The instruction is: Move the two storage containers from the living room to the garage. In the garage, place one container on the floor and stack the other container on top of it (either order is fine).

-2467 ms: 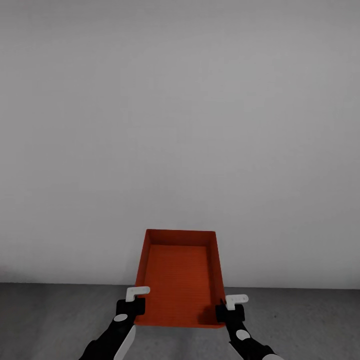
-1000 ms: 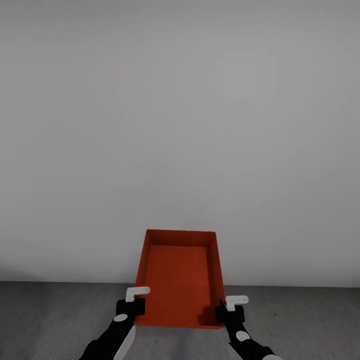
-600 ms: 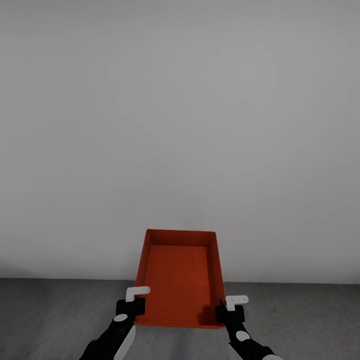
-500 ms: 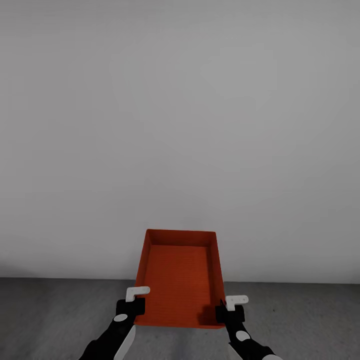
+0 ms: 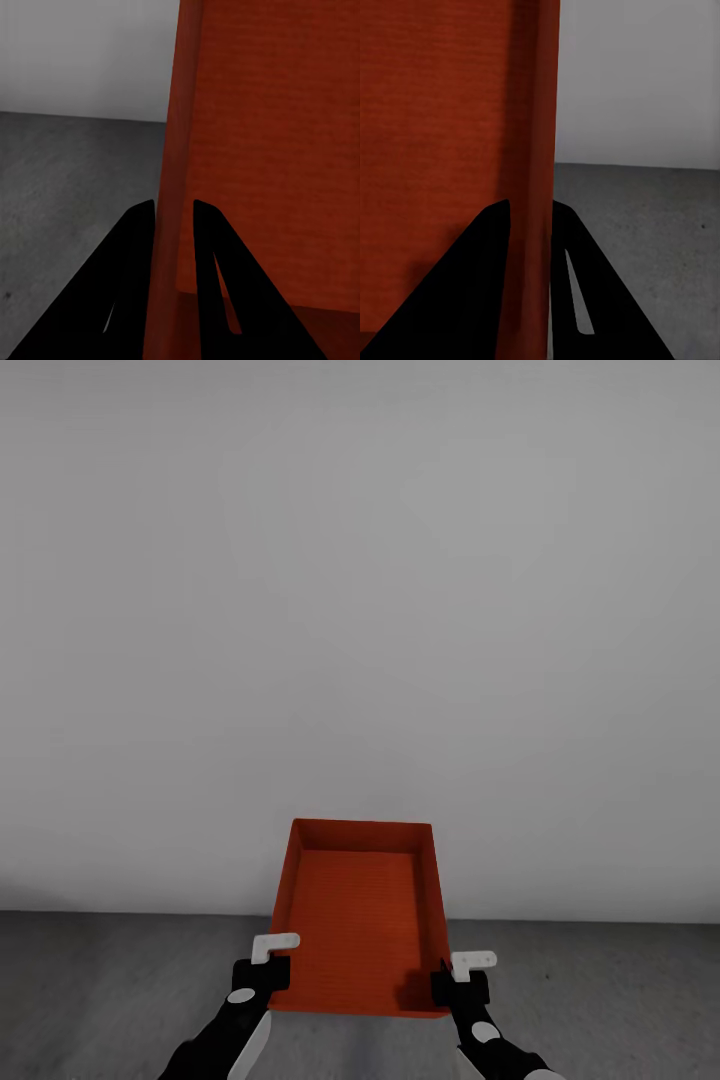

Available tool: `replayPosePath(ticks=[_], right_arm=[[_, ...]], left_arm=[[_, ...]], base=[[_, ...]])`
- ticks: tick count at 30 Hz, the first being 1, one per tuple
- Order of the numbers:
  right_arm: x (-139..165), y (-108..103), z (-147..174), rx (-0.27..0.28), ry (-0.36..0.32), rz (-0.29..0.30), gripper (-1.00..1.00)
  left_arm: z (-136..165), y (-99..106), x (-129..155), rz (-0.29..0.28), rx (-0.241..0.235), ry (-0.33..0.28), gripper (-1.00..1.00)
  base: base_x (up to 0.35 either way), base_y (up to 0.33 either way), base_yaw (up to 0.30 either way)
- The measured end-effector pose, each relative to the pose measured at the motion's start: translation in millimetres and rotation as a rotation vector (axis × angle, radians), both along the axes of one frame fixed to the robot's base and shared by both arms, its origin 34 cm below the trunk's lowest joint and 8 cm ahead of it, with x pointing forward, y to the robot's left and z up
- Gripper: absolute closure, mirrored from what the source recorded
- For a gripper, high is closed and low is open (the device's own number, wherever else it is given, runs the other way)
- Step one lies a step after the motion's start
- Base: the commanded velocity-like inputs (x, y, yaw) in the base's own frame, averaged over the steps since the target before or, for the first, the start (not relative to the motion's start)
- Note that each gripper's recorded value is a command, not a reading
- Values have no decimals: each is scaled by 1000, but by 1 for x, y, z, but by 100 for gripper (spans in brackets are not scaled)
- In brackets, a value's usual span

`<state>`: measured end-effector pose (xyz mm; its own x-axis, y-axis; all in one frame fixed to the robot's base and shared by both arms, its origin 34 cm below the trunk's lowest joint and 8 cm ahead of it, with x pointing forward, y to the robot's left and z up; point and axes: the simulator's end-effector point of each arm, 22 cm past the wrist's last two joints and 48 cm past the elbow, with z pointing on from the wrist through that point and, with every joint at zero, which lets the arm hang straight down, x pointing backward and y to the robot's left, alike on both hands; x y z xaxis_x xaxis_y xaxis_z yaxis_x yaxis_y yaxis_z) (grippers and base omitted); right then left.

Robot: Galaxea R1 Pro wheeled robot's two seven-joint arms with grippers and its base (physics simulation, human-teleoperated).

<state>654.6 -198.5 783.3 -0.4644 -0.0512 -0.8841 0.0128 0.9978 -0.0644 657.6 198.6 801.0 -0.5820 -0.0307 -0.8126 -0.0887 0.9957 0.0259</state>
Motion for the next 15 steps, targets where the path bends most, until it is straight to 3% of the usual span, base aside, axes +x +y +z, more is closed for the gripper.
replayPosePath(ticks=[15], right_arm=[[-4, 0, -13, 0, 24, 0, 100]], left_arm=[[-13, 0, -4, 0, 0, 24, 100]], base=[[0, 0, 0]])
